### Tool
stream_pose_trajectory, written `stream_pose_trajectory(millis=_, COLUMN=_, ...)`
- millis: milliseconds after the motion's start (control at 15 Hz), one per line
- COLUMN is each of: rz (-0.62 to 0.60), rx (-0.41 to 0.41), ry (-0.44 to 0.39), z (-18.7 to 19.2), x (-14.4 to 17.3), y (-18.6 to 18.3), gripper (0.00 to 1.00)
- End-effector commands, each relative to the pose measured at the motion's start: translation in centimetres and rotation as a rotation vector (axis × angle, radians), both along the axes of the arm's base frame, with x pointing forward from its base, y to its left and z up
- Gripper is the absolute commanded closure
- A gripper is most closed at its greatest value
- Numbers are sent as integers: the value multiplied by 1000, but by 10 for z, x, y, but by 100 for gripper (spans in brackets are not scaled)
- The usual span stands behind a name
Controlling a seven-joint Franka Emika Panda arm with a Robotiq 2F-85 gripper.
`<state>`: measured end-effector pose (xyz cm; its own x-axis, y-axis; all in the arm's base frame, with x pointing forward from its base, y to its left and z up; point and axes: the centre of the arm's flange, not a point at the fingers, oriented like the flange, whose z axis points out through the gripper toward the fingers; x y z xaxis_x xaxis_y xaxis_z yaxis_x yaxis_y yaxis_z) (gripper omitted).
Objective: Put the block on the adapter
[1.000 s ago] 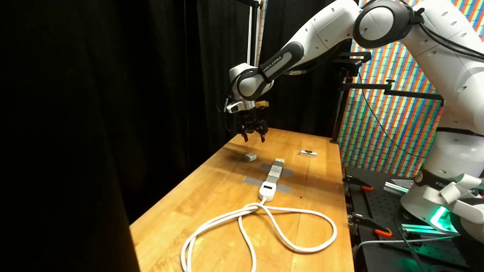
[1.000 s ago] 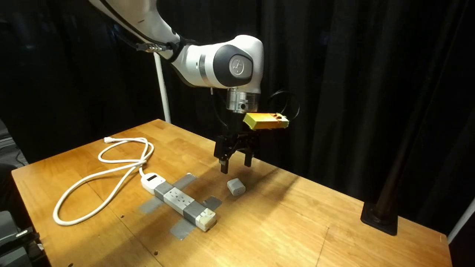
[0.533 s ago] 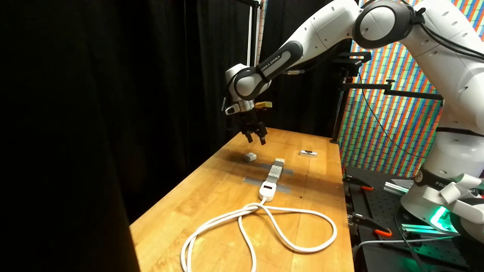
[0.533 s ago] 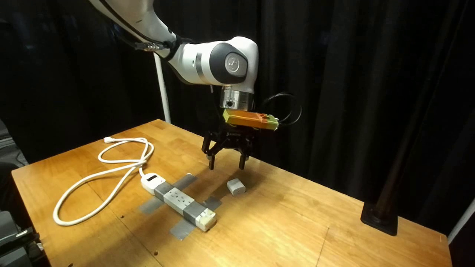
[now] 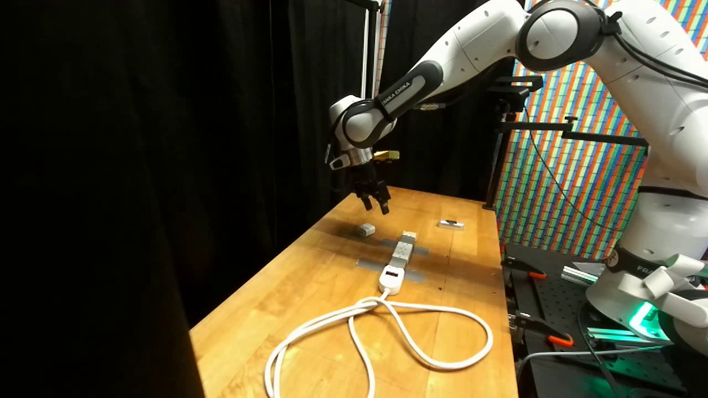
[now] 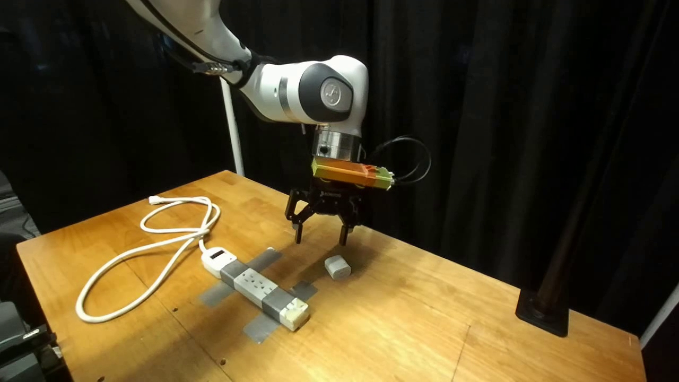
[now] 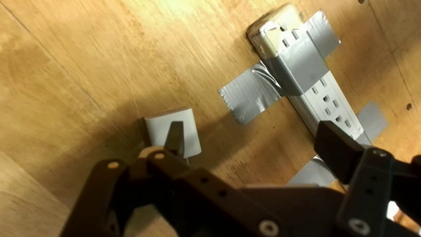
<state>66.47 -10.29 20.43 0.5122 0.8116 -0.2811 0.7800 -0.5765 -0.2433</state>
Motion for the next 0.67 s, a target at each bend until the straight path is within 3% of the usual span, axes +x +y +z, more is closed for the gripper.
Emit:
stream_pose_trajectory(millis=0, rz=82, rx=-33, ry=-14, z=-6, x=-1, y=4, gripper=0)
stream_pose_trajectory(millis=267, rz=137, rx=-40, ry=-30, z=-21, x=3, y=10, gripper=0)
stream_pose_trajectory(millis=600, rz=118, rx=-34, ry=-145, z=-28, x=2, y=7, gripper=0)
